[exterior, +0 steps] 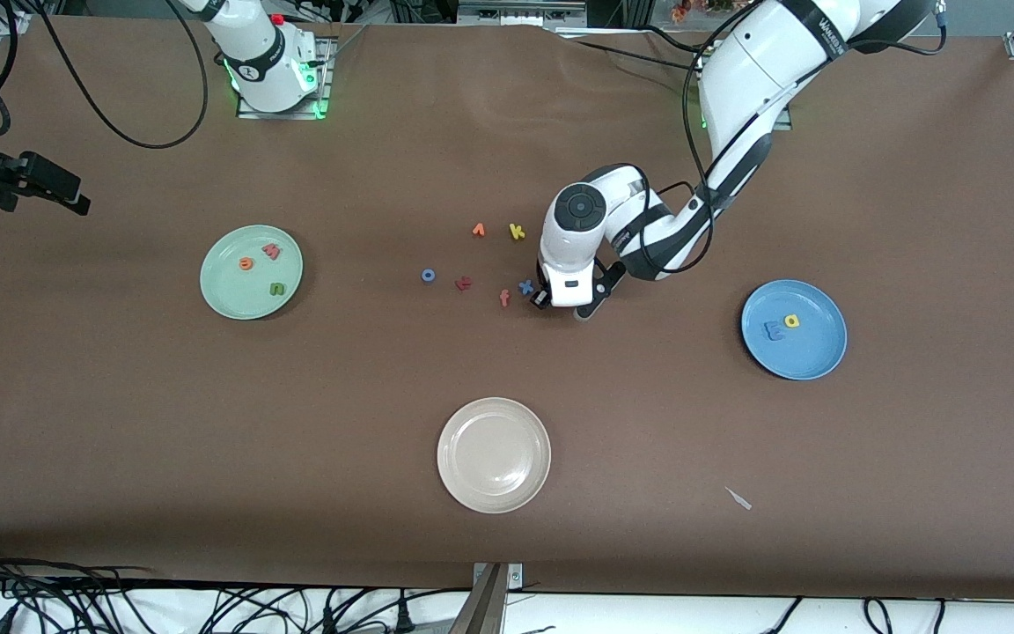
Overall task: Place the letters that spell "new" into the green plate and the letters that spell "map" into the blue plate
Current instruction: 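Grasp the teal b with the left gripper and lift it, then carry the teal b over the blue plate and open the left gripper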
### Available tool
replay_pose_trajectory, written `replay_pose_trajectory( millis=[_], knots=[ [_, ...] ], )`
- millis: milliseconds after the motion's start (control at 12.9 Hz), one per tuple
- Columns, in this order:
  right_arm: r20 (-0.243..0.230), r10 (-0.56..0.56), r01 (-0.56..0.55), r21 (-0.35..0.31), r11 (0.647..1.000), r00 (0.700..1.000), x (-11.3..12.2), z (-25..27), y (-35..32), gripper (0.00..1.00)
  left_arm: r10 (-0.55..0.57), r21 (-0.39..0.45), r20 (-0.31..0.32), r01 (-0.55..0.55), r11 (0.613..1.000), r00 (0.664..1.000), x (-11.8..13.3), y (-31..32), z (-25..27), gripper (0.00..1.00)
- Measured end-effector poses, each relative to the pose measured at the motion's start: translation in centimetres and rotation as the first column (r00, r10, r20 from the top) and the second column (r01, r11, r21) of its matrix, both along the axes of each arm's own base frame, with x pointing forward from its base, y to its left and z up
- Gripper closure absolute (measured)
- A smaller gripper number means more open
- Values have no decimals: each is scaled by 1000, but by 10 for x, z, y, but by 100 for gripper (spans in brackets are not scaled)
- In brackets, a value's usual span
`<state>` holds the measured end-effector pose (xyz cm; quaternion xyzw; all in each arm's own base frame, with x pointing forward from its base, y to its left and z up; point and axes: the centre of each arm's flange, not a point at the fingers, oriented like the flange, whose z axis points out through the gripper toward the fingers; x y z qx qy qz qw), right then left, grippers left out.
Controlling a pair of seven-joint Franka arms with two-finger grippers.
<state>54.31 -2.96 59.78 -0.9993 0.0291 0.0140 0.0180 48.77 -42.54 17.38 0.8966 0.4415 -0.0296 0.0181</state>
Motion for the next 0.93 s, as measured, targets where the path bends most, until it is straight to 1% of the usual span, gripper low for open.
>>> replay_pose_trajectory(
  millis=[155,310,465,543,698,775,930],
  knots=[
    [0,0,0,0,1000,1000,0,0,0,0,-22,30,-8,22,999,1000,8,5,3,71],
    [0,0,0,0,1000,1000,0,0,0,0,-105,91,-45,109,990,993,22,15,11,71],
    [0,0,0,0,1000,1000,0,0,0,0,-210,126,-93,221,967,973,39,35,19,71],
    [0,0,0,0,1000,1000,0,0,0,0,-265,127,-124,280,952,956,48,49,23,71],
    [0,0,0,0,1000,1000,0,0,0,0,-378,117,-183,402,908,907,67,85,32,71],
    [-1,0,0,0,1000,1000,0,0,0,0,-435,107,-213,463,880,875,75,105,36,71],
    [-1,-1,1,0,1000,1000,0,0,0,0,-543,69,-265,577,814,797,90,146,42,71]
  ],
)
